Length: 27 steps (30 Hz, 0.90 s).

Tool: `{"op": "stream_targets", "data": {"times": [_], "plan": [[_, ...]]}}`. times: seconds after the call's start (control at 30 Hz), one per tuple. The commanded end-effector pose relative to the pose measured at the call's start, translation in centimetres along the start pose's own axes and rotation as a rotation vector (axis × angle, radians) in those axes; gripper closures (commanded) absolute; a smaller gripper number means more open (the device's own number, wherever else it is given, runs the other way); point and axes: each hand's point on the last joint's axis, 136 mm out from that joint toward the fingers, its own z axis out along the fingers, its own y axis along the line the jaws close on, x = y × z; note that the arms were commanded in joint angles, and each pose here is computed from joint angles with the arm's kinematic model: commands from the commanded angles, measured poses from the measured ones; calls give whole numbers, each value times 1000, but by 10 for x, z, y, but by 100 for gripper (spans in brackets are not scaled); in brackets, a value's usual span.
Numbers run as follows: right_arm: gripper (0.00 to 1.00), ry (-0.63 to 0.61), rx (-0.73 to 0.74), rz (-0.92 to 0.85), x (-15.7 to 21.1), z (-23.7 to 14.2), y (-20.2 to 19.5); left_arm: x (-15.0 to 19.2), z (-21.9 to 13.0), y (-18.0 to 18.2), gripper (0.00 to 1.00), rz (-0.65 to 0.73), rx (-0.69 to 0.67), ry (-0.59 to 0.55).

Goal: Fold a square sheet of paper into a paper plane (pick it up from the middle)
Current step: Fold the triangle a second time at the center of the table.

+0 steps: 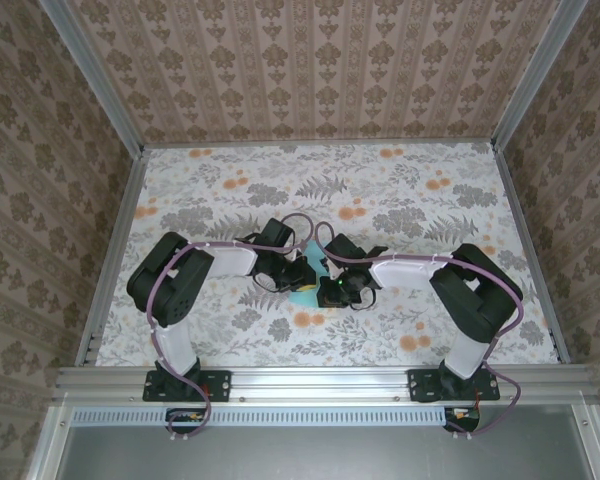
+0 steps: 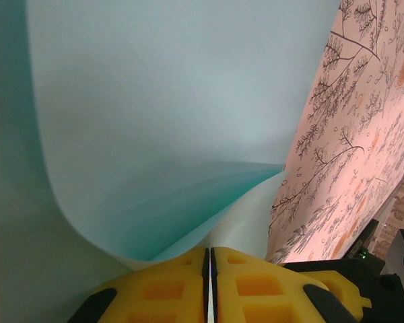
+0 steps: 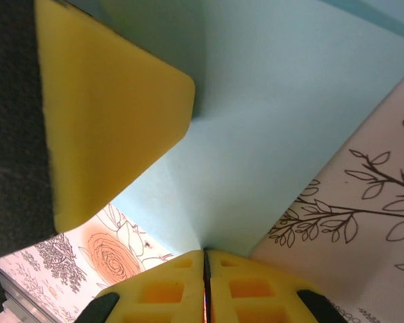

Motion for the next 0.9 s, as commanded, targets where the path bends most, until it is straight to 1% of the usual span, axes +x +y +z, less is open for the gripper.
{"op": "stream_targets", "data": {"times": [0.0,0.17,0.3,0.67,0.73,0.87], "plan": [[91,89,145,31,31,11,-43,-3,-8,26,87,6,-95,-37],[91,116,170,36,39,12,-50,-17,-13,30,87,32,-92,-63],[91,124,185,35,42,11,-54,-30,-20,40,87,26,-102,-89],[91,118,180,28,39,8,-50,-67,-39,56,88,34,-163,-136],[91,110,167,26,36,7,-46,-74,-46,52,88,40,-157,-151],[91,76,121,10,23,2,-29,-78,-63,24,87,91,-96,-191]]}}
